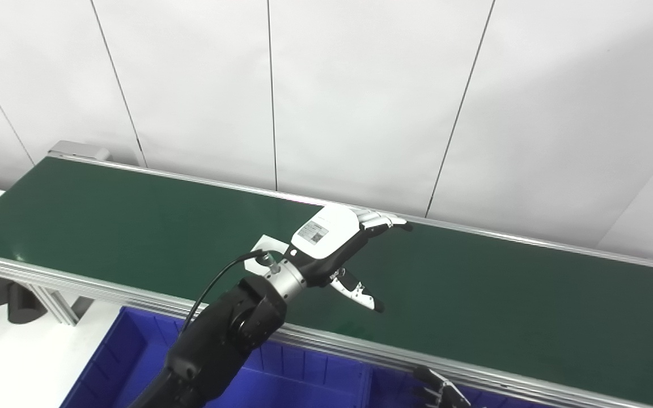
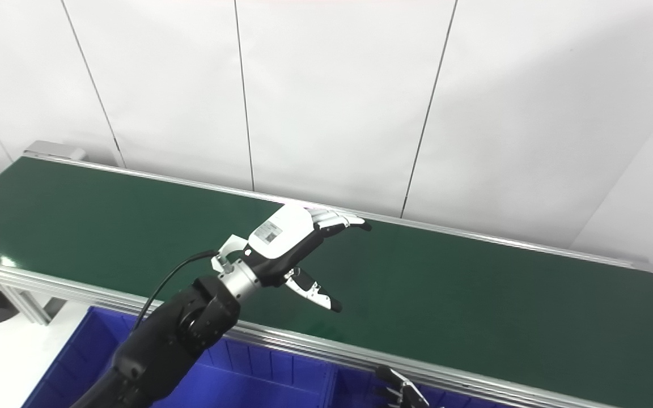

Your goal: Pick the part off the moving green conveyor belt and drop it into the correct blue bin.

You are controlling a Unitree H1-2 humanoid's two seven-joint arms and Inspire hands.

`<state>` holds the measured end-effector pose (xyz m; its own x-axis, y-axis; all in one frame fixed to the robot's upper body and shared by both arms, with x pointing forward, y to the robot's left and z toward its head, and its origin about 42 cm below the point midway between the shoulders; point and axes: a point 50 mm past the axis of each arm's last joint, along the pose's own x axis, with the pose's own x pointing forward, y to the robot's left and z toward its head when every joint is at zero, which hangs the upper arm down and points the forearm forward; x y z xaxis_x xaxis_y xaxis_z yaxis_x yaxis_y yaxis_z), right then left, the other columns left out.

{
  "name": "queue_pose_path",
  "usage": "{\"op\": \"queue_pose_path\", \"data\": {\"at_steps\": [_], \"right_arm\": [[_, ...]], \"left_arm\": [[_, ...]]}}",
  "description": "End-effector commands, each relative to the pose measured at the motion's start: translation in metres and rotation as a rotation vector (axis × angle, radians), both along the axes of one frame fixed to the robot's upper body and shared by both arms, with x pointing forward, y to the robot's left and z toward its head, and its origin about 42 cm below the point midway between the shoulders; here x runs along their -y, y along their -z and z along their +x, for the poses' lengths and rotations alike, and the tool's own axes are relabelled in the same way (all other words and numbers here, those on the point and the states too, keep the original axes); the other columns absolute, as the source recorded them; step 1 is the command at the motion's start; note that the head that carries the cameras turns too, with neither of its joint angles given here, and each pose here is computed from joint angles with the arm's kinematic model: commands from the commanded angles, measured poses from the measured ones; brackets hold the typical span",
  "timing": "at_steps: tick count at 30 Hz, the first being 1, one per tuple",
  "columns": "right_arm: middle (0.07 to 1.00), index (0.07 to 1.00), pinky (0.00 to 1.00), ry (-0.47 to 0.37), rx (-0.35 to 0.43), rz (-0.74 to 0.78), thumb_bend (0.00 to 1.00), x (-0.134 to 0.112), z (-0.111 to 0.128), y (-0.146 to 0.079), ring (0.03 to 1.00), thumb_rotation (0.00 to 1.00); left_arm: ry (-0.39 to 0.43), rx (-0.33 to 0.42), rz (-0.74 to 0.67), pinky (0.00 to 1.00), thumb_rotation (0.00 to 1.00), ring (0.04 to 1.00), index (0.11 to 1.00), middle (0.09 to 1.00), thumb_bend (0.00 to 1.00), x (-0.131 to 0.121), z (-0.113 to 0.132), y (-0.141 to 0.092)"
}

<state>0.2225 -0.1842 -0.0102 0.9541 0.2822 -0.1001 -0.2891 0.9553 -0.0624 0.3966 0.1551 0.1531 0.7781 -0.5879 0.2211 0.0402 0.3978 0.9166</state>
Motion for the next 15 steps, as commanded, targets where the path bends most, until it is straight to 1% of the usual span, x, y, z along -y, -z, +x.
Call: {"op": "queue_pose_path", "data": {"at_steps": [1, 3, 7, 12, 15], "right_arm": [[0.890, 0.787, 0.65, -0.007, 0.093, 0.029, 0.87, -0.008, 0.008, -0.014, 0.769, 0.20], [0.891, 0.787, 0.65, -0.006, 0.090, 0.035, 0.87, -0.009, 0.008, -0.013, 0.773, 0.21], [0.892, 0.787, 0.66, -0.004, 0.088, 0.044, 0.88, -0.012, 0.006, -0.013, 0.775, 0.21], [0.895, 0.787, 0.66, -0.002, 0.088, 0.053, 0.88, -0.014, 0.004, -0.013, 0.777, 0.21], [0.894, 0.789, 0.66, -0.002, 0.089, 0.052, 0.88, -0.016, 0.003, -0.014, 0.776, 0.21]], "left_arm": [[-0.021, 0.067, 0.003, 0.67, 0.22, 0.758, 0.798, 0.809, 0.97, 0.002, 0.018, -0.021], [-0.030, 0.052, 0.025, 0.66, 0.24, 0.767, 0.795, 0.813, 0.98, 0.003, 0.024, -0.018], [-0.052, 0.023, 0.074, 0.65, 0.25, 0.771, 0.796, 0.814, 0.98, 0.007, 0.036, -0.011], [-0.079, -0.027, 0.149, 0.73, 0.27, 0.819, 0.839, 0.861, 0.99, 0.014, 0.046, -0.005], [-0.078, -0.049, 0.177, 0.74, 0.27, 0.826, 0.846, 0.866, 0.99, 0.017, 0.051, -0.003]]}}
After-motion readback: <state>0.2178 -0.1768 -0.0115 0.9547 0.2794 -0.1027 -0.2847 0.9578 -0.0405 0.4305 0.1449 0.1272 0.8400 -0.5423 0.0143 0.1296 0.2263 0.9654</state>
